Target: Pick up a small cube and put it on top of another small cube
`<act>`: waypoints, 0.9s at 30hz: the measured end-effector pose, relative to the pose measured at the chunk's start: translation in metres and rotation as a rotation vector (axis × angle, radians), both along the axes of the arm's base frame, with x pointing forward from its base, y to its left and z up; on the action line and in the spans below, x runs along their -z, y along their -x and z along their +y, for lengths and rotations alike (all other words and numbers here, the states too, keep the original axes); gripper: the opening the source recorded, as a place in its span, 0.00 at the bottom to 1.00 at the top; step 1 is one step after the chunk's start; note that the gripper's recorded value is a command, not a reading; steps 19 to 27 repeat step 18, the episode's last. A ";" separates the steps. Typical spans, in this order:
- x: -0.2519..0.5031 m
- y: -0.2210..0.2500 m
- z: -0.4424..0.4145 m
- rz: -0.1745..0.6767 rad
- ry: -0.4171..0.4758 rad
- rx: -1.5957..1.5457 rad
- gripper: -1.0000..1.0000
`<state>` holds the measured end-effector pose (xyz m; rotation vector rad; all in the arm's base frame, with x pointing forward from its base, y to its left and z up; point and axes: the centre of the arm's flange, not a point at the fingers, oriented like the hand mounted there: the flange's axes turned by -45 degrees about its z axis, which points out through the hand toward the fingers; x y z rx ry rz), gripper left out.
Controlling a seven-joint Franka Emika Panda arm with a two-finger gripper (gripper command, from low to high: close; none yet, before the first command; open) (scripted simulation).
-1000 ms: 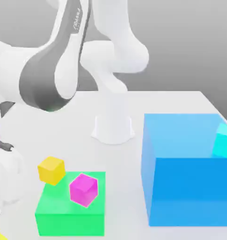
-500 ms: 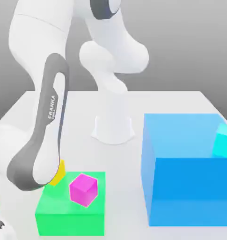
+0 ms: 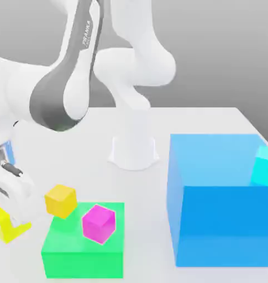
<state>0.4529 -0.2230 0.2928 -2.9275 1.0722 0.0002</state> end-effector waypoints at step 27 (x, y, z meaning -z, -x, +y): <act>0.021 0.093 0.053 0.008 0.021 0.083 1.00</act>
